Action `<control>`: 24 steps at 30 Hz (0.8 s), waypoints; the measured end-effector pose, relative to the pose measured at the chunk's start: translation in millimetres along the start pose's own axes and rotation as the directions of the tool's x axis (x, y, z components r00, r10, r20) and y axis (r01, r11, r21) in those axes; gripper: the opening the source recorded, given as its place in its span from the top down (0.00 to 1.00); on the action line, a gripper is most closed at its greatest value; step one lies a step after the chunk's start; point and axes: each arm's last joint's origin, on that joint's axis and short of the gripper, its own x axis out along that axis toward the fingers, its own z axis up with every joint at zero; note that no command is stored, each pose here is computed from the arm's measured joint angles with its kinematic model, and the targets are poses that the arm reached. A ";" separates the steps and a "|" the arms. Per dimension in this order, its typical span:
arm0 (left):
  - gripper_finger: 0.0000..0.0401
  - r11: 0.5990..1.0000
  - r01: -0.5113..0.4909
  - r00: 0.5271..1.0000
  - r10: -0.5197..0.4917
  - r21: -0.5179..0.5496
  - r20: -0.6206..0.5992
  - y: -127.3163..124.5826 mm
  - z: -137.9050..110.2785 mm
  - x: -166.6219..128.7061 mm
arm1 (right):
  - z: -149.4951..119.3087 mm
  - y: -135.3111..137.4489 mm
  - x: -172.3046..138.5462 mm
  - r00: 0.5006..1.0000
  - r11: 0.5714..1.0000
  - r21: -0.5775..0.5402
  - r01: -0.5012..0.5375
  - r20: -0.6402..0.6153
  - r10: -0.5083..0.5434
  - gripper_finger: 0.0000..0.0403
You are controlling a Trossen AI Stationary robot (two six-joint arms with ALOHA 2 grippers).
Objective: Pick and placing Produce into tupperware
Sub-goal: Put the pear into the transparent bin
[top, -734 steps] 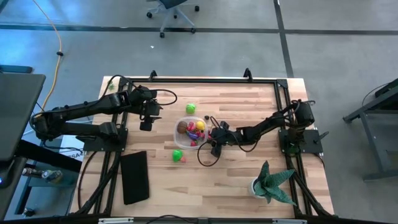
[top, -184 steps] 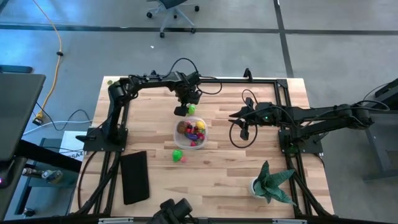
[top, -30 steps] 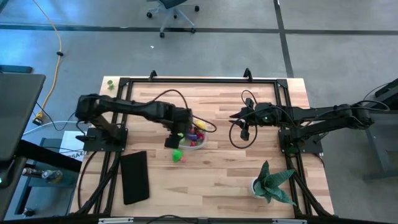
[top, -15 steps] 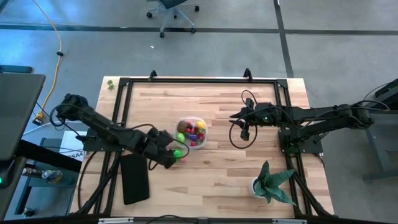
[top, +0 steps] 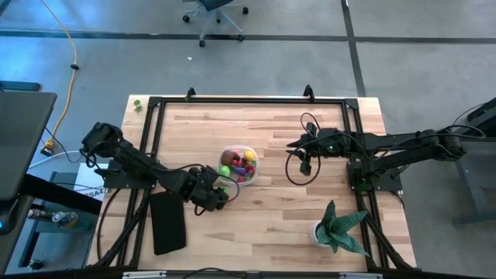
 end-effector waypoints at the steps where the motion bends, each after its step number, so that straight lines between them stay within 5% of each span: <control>1: 0.34 1.000 0.004 1.000 -0.004 -0.006 0.002 -0.4 0.2 -0.3 | -0.2 0.0 0.0 1.000 1.000 0.000 0.000 -0.002 0.000 0.80; 24: 0.31 0.997 0.023 0.991 -0.032 -0.074 -0.130 -12.9 -19.3 32.2 | -5.4 0.0 -0.1 0.998 1.000 -0.008 0.000 -0.055 0.000 0.80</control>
